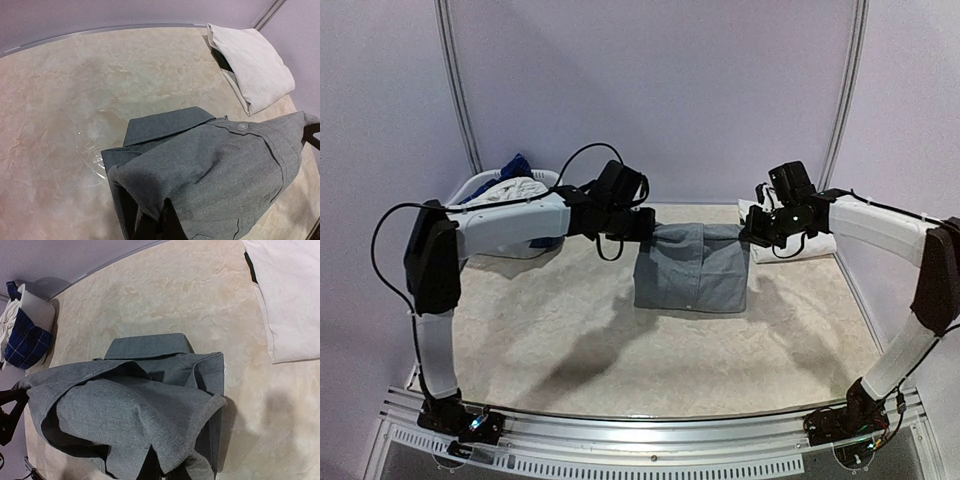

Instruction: Fold and stack the mixed laundry pile

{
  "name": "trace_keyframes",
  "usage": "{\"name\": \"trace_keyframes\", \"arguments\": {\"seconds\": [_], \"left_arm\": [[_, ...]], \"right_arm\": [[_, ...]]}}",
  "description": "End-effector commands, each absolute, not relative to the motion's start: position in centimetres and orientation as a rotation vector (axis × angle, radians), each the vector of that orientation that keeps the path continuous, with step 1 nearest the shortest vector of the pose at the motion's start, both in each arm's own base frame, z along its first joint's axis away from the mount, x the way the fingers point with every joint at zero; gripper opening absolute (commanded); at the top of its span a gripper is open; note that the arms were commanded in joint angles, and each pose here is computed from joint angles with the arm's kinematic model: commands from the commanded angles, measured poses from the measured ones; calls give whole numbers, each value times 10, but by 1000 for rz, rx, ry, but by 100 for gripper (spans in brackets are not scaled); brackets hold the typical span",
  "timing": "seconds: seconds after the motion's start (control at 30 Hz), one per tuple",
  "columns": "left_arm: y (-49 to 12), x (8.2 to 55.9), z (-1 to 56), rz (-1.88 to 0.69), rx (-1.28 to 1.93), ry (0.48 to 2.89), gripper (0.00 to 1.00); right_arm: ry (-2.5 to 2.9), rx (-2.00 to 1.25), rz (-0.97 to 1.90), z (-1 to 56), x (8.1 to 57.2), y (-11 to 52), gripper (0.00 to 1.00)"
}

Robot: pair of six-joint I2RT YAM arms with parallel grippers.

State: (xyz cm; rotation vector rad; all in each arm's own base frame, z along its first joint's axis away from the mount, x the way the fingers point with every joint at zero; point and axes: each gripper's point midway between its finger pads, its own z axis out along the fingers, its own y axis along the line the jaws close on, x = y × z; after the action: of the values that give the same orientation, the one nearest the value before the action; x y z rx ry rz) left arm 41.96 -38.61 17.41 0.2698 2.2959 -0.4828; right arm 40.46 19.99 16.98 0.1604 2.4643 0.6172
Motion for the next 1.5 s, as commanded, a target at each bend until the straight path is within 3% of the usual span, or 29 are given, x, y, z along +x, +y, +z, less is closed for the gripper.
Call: {"name": "trace_keyframes", "arguments": {"seconds": [0.0, 0.53, 0.7, 0.87, 0.97, 1.07, 1.17, 1.27, 1.47], "left_arm": [[-379, 455, 155, -473, 260, 2336, 0], [-382, 520, 86, -628, 126, 2425, 1], [-381, 525, 81, -672, 109, 2425, 9], [-397, 527, 102, -781, 193, 2370, 44], [-391, 525, 121, -750, 212, 2355, 71], [-379, 521, 148, -691, 218, 2313, 83], [-363, 508, 167, -587, 231, 2287, 84], [-355, 491, 181, -519, 250, 2265, 77], [-407, 450, 169, -706, 428, 2286, 45]], "right_arm": [[2428, 177, 638, 164, 446, 195, 1], [2532, 217, 702, 79, 513, 204, 2], [2549, 232, 701, 69, 518, 202, 16], [2499, 227, 746, 95, 521, 206, 49], [2451, 201, 782, 124, 519, 208, 57], [2406, 171, 800, 153, 511, 208, 61], [2367, 114, 784, 180, 492, 210, 63], [2345, 23, 806, 197, 463, 223, 58], [2357, -174, 1054, 182, 397, 276, 30]]}}
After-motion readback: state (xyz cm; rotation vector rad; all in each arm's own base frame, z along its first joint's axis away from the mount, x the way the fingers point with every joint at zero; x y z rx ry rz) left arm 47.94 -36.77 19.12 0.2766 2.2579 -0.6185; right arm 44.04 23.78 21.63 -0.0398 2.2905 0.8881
